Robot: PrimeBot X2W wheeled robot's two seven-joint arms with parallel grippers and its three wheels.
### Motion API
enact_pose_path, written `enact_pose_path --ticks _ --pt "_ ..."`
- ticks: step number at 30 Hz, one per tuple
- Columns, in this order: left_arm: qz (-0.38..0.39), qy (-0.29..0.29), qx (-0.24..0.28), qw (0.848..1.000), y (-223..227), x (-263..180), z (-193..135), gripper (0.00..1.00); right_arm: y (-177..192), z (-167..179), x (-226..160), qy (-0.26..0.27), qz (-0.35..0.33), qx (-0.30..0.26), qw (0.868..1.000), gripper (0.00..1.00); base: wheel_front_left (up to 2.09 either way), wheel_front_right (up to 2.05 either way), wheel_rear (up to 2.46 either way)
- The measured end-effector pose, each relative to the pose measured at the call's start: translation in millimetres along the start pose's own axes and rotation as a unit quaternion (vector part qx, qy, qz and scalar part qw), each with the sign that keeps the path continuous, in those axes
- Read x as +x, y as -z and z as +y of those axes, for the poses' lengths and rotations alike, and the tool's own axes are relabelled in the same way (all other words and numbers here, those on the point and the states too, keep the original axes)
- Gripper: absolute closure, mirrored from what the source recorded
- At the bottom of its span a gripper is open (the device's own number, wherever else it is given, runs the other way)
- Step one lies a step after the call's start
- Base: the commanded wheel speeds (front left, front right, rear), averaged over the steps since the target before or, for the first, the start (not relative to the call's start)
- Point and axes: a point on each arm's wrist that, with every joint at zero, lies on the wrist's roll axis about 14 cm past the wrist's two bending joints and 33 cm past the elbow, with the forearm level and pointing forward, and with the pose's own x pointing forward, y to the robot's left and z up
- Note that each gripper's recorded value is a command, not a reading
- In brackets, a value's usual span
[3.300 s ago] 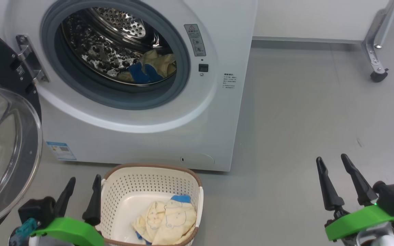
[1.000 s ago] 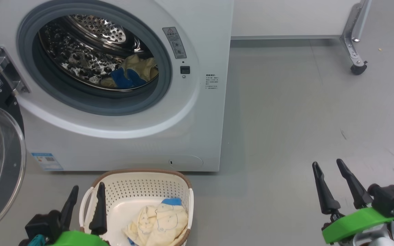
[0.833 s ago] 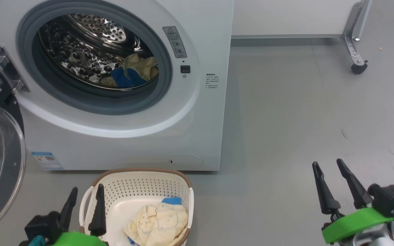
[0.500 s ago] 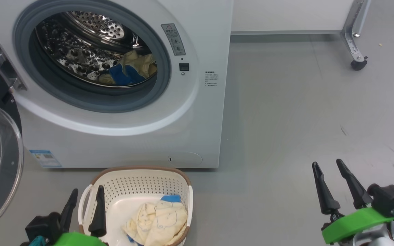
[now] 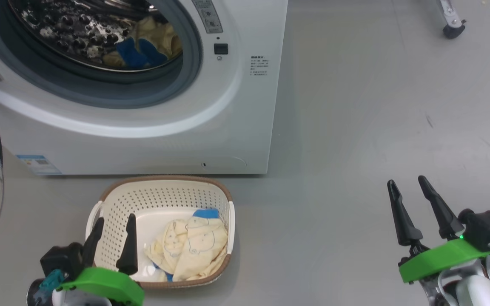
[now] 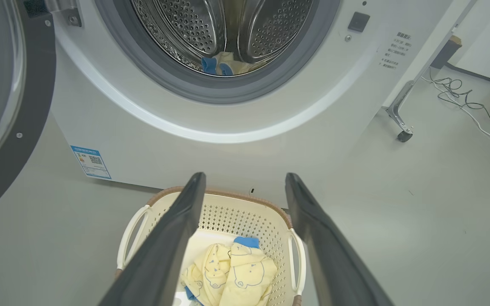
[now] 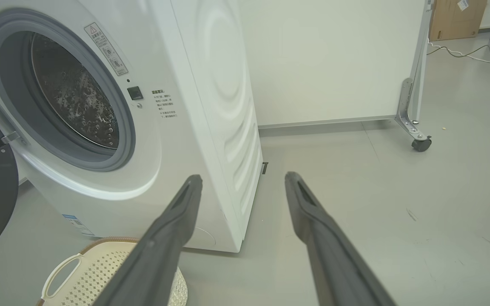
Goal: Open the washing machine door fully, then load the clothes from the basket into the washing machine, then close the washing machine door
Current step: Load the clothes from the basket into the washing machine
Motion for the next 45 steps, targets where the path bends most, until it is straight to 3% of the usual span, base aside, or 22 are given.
enact_pose_path --ticks 8,18,25,35,41,45 --pt "0.081 0.005 0.004 0.997 48 36 8 0.00 22 -6 28 0.002 0.028 -0.005 1.000 0.00 0.00 0.00 0.00" --pt "0.206 0.038 0.023 0.977 130 99 14 0.00 67 -27 60 0.013 0.079 -0.023 0.997 0.00 0.00 0.00 0.00" --pt "0.300 0.050 0.040 0.952 187 119 25 0.00 96 -37 73 0.021 0.108 -0.028 0.994 0.00 0.00 0.00 0.00" --pt "0.444 0.079 0.069 0.890 277 123 30 0.00 143 -46 87 0.017 0.150 -0.044 0.988 0.00 0.00 0.00 0.00" --pt "0.488 0.113 0.099 0.860 315 129 24 0.00 165 -54 89 0.021 0.170 -0.050 0.984 0.00 0.00 0.00 0.00" --pt "0.518 0.119 0.091 0.842 337 127 21 0.00 183 -58 85 0.024 0.191 -0.055 0.980 0.00 0.00 0.00 0.00"
